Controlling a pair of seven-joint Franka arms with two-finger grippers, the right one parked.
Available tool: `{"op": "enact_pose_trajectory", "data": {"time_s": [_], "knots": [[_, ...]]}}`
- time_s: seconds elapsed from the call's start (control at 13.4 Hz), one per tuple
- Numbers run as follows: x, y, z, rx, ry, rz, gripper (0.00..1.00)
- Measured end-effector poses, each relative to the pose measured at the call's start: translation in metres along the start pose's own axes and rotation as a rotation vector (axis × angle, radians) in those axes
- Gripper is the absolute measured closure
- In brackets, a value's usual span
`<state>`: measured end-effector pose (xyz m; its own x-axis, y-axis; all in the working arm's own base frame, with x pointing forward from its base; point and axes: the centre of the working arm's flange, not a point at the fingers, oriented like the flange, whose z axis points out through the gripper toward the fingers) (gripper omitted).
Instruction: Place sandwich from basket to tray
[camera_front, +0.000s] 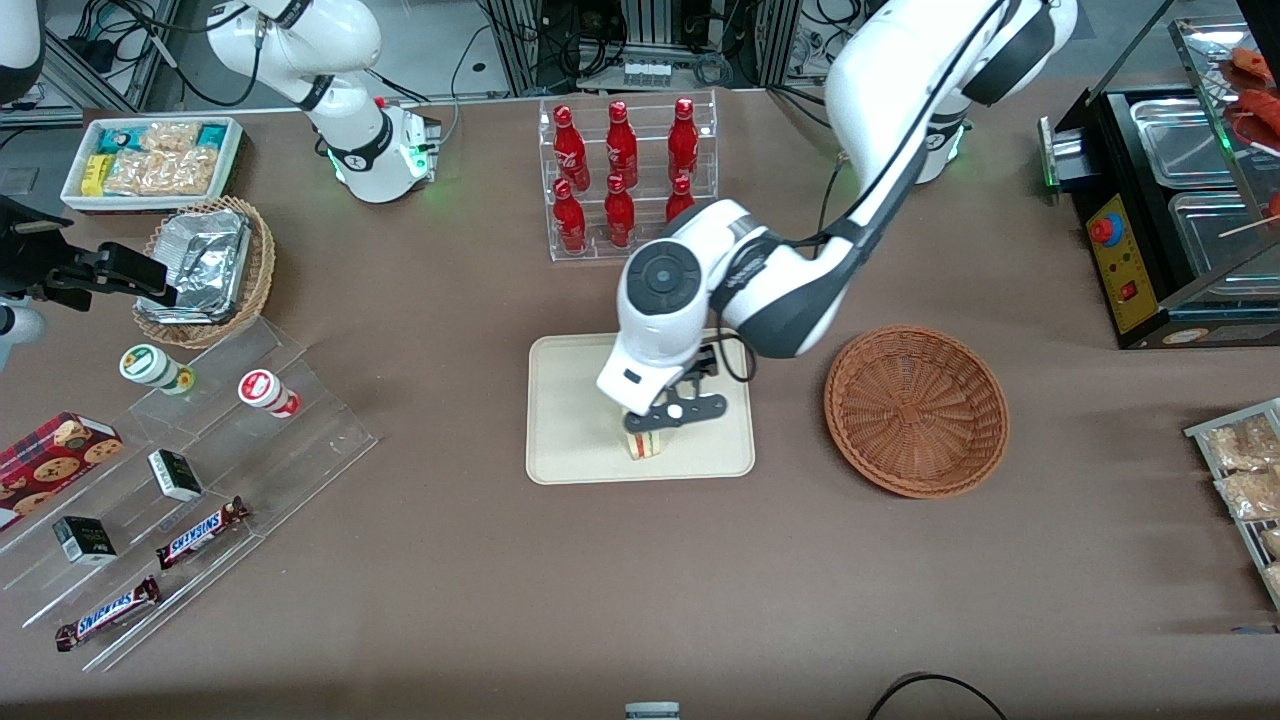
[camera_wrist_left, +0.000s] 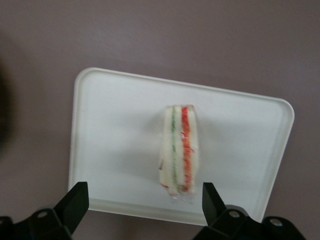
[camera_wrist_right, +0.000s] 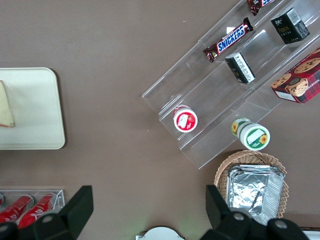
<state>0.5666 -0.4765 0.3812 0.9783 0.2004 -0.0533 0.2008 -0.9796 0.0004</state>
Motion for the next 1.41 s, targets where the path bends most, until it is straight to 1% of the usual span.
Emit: {"op": "enact_pose_trajectory", "data": {"time_s": [0.07,0.22,0.3,0.45,0.6,0.89,1.04,1.19,1.41], "knots": [[0.011,-0.013,-0.008,0.011,-0.001,-0.011,0.00],[0.033,-0.046,-0.013,0.058,-0.014,0.009,0.00],[0.045,-0.064,-0.012,0.075,-0.018,0.030,0.00],[0.064,-0.103,-0.015,0.095,-0.029,0.066,0.00],[0.077,-0.139,-0.026,0.106,-0.031,0.101,0.00],[0.093,-0.200,-0.046,0.118,-0.035,0.155,0.00],[0.101,-0.228,-0.054,0.110,-0.042,0.183,0.00],[0.096,-0.252,-0.064,0.106,-0.055,0.230,0.00],[0.078,-0.295,-0.093,0.096,-0.083,0.290,0.00]]}}
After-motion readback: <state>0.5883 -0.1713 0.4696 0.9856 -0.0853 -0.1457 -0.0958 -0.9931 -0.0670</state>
